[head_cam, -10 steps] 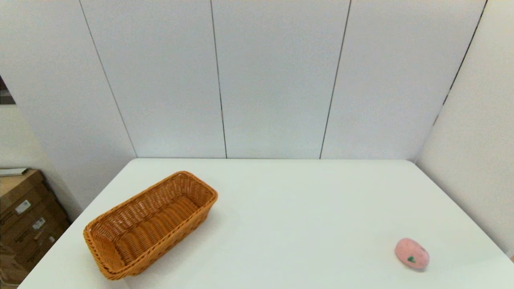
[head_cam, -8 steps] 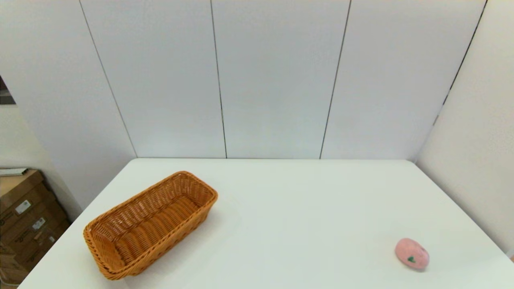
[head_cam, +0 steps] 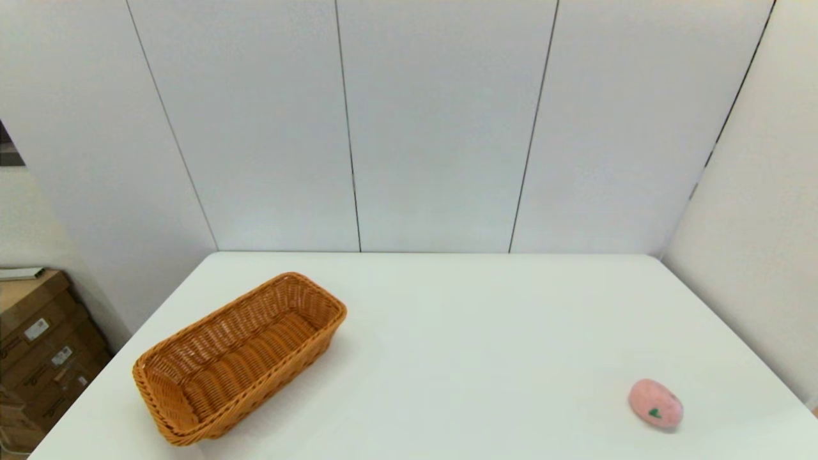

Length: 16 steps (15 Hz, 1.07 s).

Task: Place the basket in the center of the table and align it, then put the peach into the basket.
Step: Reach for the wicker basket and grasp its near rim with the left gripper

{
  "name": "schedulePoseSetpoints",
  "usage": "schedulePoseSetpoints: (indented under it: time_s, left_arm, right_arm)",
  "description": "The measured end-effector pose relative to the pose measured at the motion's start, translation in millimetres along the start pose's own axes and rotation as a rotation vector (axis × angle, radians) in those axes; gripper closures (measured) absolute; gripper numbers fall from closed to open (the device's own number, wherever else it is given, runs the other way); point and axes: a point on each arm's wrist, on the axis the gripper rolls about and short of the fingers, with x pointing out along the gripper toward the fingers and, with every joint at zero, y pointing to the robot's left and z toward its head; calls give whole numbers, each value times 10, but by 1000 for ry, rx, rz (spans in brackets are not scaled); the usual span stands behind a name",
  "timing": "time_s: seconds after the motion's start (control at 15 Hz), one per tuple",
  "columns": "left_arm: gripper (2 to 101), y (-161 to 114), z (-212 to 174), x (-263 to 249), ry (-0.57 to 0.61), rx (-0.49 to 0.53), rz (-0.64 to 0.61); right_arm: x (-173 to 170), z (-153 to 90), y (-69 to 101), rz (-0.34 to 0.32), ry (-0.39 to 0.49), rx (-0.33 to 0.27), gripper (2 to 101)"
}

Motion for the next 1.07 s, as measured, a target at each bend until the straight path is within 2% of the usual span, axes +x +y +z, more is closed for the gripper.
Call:
schedulePoseSetpoints:
  time_s: [0.13, 0.33, 0.73, 1.07]
  left_arm:
    - [54, -16, 220, -74, -21, -42, 7]
    - [54, -49, 543, -60, 82, -136, 41]
    - [54, -89, 932, 627, 481, -365, 251]
    - [54, -53, 802, 1223, 805, -559, 449]
  right_arm:
    - [0, 0, 0, 0, 0, 0, 52]
    - [0, 0, 0, 0, 0, 0, 52]
    - [0, 0, 0, 0, 0, 0, 52]
    - [0, 0, 0, 0, 0, 0, 52]
